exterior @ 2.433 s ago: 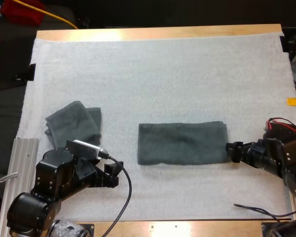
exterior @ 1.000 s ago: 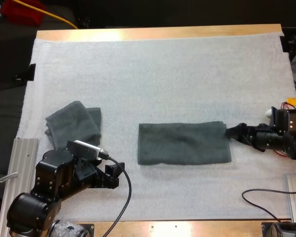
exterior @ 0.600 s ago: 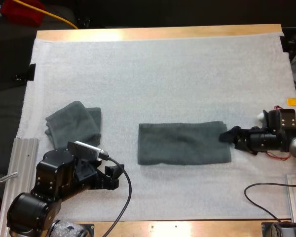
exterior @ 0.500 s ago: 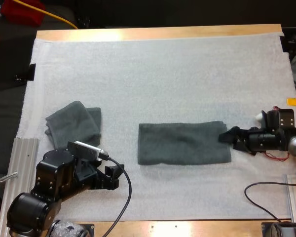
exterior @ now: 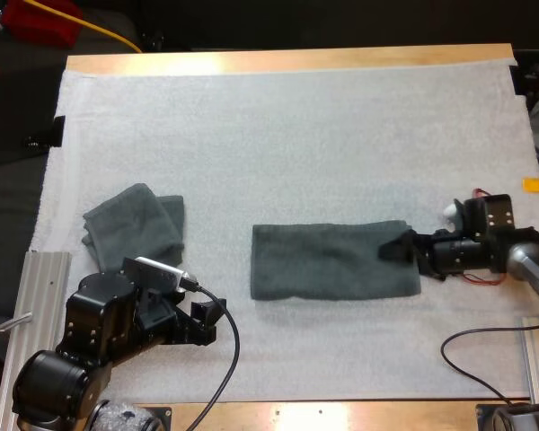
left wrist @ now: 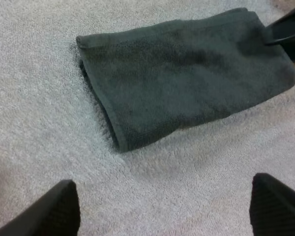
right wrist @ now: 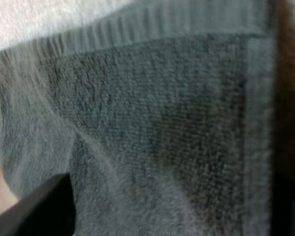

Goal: Pick towel from pile, fold and stack

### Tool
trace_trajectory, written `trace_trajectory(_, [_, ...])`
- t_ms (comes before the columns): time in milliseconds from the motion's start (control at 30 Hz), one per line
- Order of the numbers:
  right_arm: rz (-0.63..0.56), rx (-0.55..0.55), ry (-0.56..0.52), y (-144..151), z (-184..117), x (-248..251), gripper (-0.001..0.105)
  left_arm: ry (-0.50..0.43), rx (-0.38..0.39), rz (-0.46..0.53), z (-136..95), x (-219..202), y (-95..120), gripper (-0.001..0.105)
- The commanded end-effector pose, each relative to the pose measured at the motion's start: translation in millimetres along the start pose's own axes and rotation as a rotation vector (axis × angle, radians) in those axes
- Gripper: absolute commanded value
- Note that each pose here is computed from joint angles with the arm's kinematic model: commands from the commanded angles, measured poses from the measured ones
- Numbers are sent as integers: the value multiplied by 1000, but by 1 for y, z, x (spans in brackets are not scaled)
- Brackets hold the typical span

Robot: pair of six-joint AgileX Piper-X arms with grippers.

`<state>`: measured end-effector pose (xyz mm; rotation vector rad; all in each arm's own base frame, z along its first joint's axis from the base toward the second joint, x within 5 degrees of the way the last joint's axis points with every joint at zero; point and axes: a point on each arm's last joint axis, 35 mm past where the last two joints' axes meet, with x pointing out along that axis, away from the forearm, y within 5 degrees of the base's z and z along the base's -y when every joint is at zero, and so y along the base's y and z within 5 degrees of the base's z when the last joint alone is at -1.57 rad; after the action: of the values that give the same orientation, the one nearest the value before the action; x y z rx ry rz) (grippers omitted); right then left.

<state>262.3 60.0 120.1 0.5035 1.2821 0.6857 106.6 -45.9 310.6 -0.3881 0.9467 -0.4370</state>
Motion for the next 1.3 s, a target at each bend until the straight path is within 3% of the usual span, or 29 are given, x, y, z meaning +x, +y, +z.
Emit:
trace_trajectory(0, [-18, 59, 74, -5, -12, 14, 74, 1, 9, -10, 0, -2, -1, 69])
trace_trajectory(233, [-19, 80, 86, -3, -13, 18, 72, 1, 9, -10, 0, -2, -1, 69])
trace_trajectory(333, [-34, 86, 86, -4, -13, 18, 54, 1, 9, -10, 0, -2, -1, 69])
trace_trajectory(500, [-93, 107, 105, -6, -16, 18, 7, 4, 9, -17, -1, -2, -2, 69])
trace_trajectory(567, [-95, 112, 112, -5, -17, 17, 0, 13, 9, -39, -1, -2, -2, 69])
trace_trajectory(967, [-339, -12, -39, 19, -6, -19, 2, 31, 5, -80, -1, -2, -4, 69])
trace_trajectory(1267, [-636, -173, 25, 42, 13, -54, 2, 37, 5, -93, -2, -2, -4, 69])
